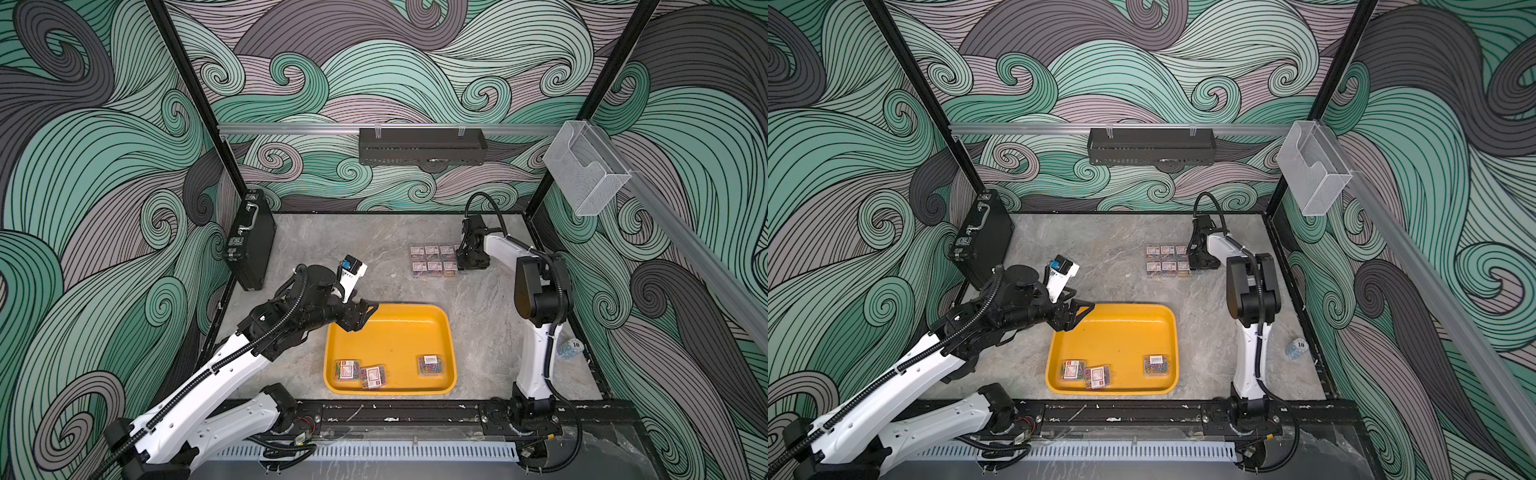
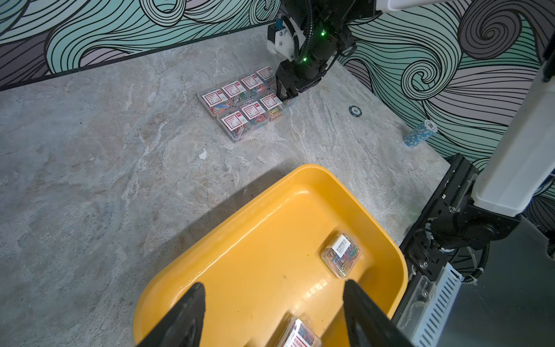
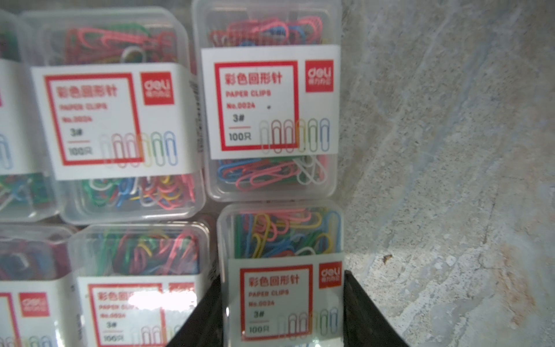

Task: Take the paper clips out of the storage box
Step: Place the boxed paper clips at the center of the board.

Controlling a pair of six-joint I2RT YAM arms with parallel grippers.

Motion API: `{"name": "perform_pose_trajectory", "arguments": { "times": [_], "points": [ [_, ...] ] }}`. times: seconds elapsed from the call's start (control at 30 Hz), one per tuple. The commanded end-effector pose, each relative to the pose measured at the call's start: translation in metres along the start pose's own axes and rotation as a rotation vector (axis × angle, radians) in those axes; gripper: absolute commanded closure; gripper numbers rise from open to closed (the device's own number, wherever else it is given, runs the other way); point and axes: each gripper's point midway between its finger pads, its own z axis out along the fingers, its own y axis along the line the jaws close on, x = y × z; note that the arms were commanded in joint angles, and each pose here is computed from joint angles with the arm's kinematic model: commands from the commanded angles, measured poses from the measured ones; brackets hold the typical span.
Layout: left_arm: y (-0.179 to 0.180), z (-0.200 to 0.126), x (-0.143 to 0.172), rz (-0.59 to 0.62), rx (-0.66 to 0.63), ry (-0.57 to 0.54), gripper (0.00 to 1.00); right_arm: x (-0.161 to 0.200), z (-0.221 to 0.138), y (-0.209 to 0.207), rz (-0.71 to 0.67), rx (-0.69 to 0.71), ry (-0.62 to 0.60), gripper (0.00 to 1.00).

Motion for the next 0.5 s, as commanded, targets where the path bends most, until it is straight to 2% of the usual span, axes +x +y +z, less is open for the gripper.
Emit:
{"name": "perform_pose_trajectory", "arguments": {
  "times": [0.0,0.23,0.47],
  "points": [
    [-0.004,-0.010,-0.007,0.018,0.009,-0.023,0.29,0.004,0.002,0.000,0.000,-0.013,0.030,0.50],
    [-0.005,-0.006,-0.007,0.017,0.015,-0.015,0.29,0.001,-0.006,-0.001,0.006,-0.019,0.015,0.39],
    [-0.006,-0.003,-0.008,0.017,0.022,-0.010,0.29,-0.004,-0.022,-0.006,0.019,-0.023,-0.016,0.36]
  ]
}}
